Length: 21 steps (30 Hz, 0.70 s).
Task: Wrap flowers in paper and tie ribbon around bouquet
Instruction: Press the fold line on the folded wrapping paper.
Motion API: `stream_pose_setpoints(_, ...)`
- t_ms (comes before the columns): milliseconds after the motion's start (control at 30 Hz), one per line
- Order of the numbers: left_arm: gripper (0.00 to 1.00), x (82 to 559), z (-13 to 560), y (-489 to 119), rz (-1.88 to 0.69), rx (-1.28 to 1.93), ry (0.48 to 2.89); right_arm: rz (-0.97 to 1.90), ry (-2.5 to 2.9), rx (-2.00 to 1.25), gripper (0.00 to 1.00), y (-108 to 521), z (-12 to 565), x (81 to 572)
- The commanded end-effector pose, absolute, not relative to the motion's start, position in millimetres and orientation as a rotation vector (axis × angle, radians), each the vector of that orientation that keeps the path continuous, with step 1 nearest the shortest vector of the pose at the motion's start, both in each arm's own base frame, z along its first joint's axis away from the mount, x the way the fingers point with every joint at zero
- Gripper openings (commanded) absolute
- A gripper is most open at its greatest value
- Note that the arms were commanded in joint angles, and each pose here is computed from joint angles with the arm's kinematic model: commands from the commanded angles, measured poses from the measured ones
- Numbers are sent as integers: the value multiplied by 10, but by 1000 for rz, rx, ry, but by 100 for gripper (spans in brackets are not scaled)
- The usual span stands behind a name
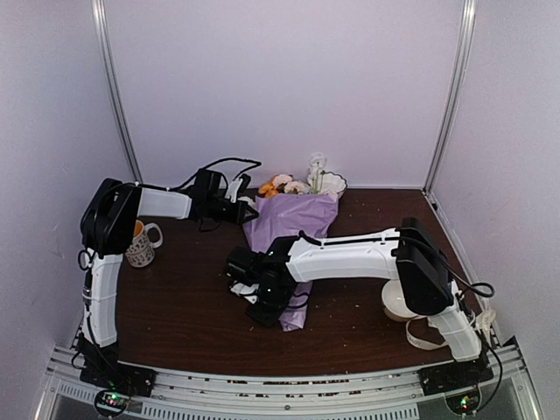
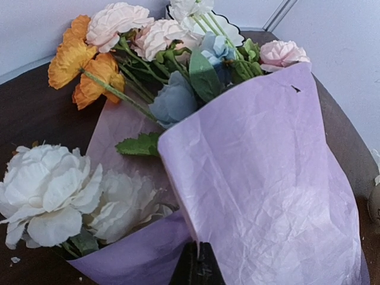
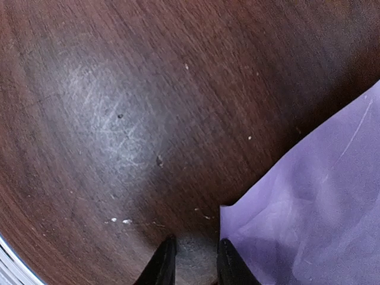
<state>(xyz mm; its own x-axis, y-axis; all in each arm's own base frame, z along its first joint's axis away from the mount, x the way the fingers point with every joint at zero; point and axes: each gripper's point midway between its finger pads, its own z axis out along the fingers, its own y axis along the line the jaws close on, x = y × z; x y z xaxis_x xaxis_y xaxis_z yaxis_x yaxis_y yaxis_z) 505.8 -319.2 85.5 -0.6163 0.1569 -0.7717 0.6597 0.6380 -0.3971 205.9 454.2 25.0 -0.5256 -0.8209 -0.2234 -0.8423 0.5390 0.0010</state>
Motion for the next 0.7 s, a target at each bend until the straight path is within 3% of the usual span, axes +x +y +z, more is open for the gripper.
stream_pose_setpoints(0, 0, 5056, 798, -3176, -945, 635, 2114, 71, 2636, -1447, 26, 4376, 135, 2036)
stream_pose_setpoints(133, 0, 5059, 787, -3142, -942, 594, 2112, 138, 2617, -1449, 24, 4416, 292, 1995)
stream_pose_setpoints(200, 0, 5059, 795, -3147, -948, 597, 2108, 301, 2541, -1391, 24, 4503, 688, 1982)
stream_pose_setpoints(367, 0, 5055, 790, -3159, -955, 600, 2104, 655, 2496, -1021, 30, 4364, 1388, 2083)
stream_pose_setpoints(567, 0, 5052, 800, -3166, -962, 605, 2096, 818, 2658, -442, 59, 3680, 1062, 2224)
stream_pose_setpoints(667, 0, 5059, 802, -3158, -960, 601, 2095, 914, 2702, -321, 75, 3594, 884, 2240)
